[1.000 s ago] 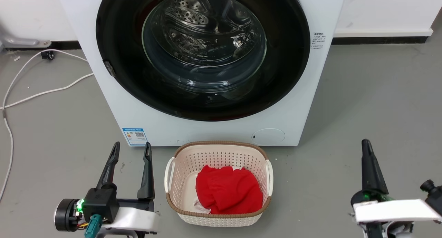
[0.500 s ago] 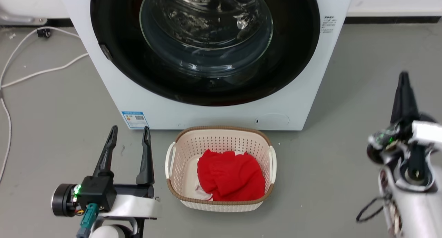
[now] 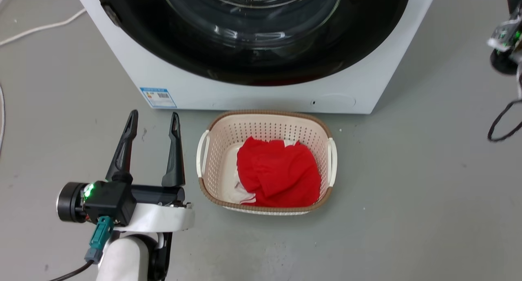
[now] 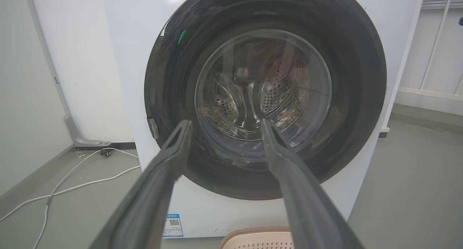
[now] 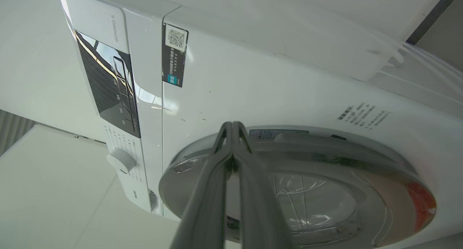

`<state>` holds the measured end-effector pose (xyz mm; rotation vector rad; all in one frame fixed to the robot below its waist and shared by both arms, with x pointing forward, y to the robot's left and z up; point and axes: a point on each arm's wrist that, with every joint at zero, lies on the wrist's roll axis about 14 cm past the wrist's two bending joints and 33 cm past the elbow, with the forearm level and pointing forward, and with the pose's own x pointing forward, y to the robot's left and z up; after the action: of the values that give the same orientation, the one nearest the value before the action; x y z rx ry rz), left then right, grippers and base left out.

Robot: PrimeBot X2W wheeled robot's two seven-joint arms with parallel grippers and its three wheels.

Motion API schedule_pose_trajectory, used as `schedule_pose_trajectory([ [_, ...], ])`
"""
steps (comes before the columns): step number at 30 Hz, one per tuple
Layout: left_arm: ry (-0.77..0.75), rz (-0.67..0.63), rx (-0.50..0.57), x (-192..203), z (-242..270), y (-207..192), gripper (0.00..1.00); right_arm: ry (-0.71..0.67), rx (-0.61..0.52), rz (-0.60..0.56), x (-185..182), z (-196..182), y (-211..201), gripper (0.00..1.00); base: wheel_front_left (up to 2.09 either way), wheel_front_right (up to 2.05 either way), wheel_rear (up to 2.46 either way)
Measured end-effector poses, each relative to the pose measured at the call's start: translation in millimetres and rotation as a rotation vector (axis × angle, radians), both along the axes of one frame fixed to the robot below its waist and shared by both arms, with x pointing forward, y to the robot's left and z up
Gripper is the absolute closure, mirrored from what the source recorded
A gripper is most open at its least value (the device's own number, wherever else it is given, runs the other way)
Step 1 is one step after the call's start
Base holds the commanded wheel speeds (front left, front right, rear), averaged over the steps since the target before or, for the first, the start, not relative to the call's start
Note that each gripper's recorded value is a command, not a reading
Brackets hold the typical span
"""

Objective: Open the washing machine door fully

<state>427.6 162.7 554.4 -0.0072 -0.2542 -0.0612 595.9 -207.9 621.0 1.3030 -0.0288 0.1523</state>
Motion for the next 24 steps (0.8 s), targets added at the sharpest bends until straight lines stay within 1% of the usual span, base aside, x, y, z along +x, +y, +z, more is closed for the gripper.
schedule_pose_trajectory([
  [2, 0.003, -0.002, 0.001, 5, -2, 0, 0.0, 0.042, -0.069, 0.057, 14, -4, 10, 1.0, 0.0, 0.0, 0.0],
  [6, 0.011, 0.0, 0.002, 15, -8, 1, 0.0, 0.112, -0.169, 0.155, 36, -11, 30, 1.0, 0.0, 0.0, 0.0],
  [11, 0.019, 0.0, 0.002, 25, -14, 1, 0.0, 0.192, -0.269, 0.24, 53, -26, 46, 1.0, 0.0, 0.0, 0.0],
  [14, 0.028, -0.006, 0.003, 30, -19, 0, 0.0, 0.217, -0.32, 0.268, 61, -31, 54, 1.0, 0.0, 0.0, 0.0],
  [22, 0.058, -0.015, 0.016, 44, -37, 0, 0.0, 0.255, -0.394, 0.32, 84, -45, 75, 1.0, 0.0, 0.0, 0.0],
  [24, 0.069, -0.019, 0.019, 46, -41, -1, 0.0, 0.26, -0.395, 0.331, 87, -47, 77, 1.0, 0.0, 0.0, 0.0],
])
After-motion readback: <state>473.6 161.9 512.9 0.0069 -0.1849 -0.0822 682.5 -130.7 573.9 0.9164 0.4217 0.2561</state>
